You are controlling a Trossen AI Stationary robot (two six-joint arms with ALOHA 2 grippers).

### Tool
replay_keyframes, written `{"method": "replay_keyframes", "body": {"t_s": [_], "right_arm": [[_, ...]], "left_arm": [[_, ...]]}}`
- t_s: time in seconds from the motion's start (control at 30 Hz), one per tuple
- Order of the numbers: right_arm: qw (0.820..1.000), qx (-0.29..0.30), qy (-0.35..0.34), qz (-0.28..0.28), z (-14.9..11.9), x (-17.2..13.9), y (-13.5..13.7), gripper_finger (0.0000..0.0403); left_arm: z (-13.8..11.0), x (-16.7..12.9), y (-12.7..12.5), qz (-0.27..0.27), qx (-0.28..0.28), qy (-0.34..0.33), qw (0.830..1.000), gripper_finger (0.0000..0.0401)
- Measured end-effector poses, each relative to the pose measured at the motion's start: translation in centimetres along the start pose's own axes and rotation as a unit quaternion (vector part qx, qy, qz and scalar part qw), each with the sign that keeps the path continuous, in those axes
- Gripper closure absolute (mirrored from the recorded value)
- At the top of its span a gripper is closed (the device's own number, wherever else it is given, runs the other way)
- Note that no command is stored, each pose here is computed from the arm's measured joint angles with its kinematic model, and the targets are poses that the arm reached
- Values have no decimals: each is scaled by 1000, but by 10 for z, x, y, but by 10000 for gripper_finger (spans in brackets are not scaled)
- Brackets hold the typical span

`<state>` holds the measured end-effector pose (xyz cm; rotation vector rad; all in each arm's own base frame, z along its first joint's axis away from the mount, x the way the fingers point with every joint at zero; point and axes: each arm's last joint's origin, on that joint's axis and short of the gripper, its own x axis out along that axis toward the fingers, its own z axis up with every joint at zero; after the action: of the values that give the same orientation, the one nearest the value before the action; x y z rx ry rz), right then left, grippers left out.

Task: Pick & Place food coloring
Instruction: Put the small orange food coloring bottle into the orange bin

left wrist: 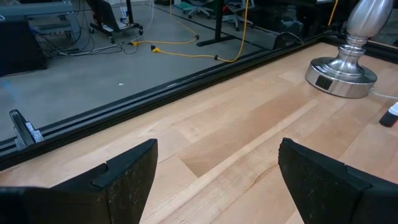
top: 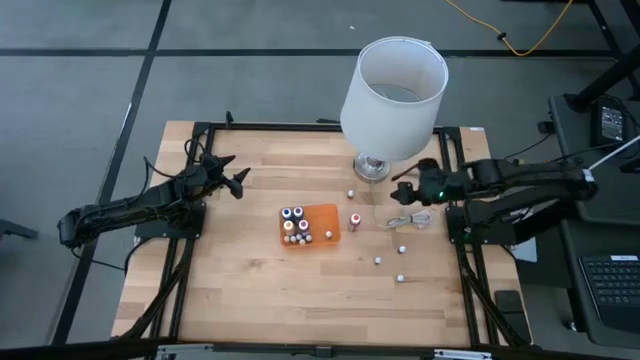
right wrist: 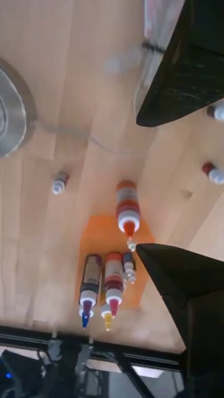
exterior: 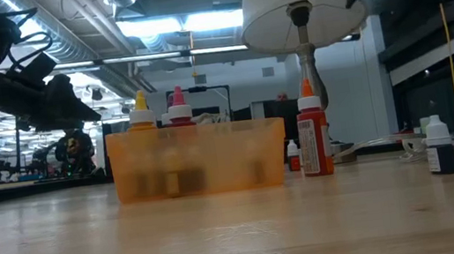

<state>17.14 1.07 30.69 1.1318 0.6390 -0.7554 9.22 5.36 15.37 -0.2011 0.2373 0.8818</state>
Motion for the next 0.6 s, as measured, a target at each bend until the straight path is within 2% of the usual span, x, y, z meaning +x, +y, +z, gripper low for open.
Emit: {"method": "replay_keyframes", "body": {"t_s": [0.33,0.6], "right_arm": [[996,62,-54,-40,-44,31,49,79],[993,41,-81,-79,-55,68,96,79]], "left_arm": [[0,0,0,0,0,0,1000,79],[0,0,0,0,0,0,1000,79]]}}
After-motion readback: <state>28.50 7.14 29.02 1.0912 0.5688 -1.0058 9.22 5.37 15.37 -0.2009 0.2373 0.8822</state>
